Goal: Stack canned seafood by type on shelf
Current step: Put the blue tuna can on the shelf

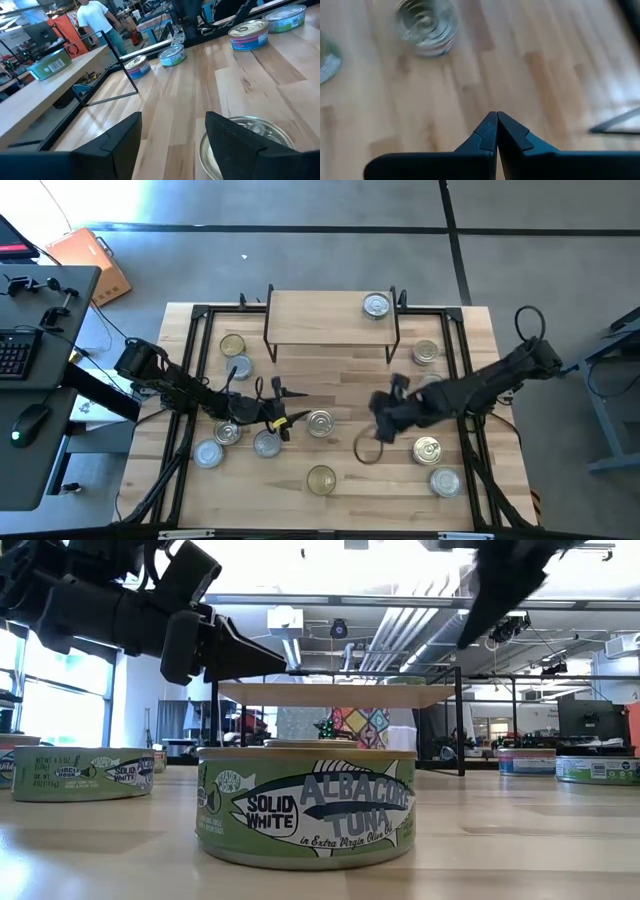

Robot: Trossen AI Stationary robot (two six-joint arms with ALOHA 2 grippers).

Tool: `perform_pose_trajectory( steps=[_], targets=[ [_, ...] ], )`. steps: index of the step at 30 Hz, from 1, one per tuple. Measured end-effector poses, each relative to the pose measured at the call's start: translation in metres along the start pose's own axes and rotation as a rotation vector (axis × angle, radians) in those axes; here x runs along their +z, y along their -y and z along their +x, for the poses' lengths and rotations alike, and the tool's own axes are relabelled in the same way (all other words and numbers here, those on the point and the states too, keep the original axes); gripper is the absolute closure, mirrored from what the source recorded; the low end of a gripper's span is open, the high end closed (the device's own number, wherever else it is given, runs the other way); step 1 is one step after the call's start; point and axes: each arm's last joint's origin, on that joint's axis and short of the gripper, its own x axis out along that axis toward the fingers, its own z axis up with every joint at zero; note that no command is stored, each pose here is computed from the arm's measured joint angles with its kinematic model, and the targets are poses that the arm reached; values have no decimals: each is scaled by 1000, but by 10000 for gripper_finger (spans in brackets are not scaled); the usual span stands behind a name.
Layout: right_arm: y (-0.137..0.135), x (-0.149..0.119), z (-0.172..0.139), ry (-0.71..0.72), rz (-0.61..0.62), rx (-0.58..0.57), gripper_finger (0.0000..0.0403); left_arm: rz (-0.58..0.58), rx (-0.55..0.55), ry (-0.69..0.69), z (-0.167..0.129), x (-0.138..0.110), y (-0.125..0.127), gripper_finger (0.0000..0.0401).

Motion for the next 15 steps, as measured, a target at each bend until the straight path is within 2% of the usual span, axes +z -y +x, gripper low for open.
perform_pose_trajectory(
  steps=[4,8,11,15],
  targets=[
    [-11,-12,-4,-11,109,-1,402,18,5,-2,1,0,-1,190],
    [-24,-30,14,55,214,-4,389,-16,7,-3,1,-1,-2,190],
    [-32,-45,33,88,196,46,355,-16,-54,17,0,1,2,190],
    [-40,-56,60,197,148,145,283,40,-149,55,0,6,8,190]
  ],
)
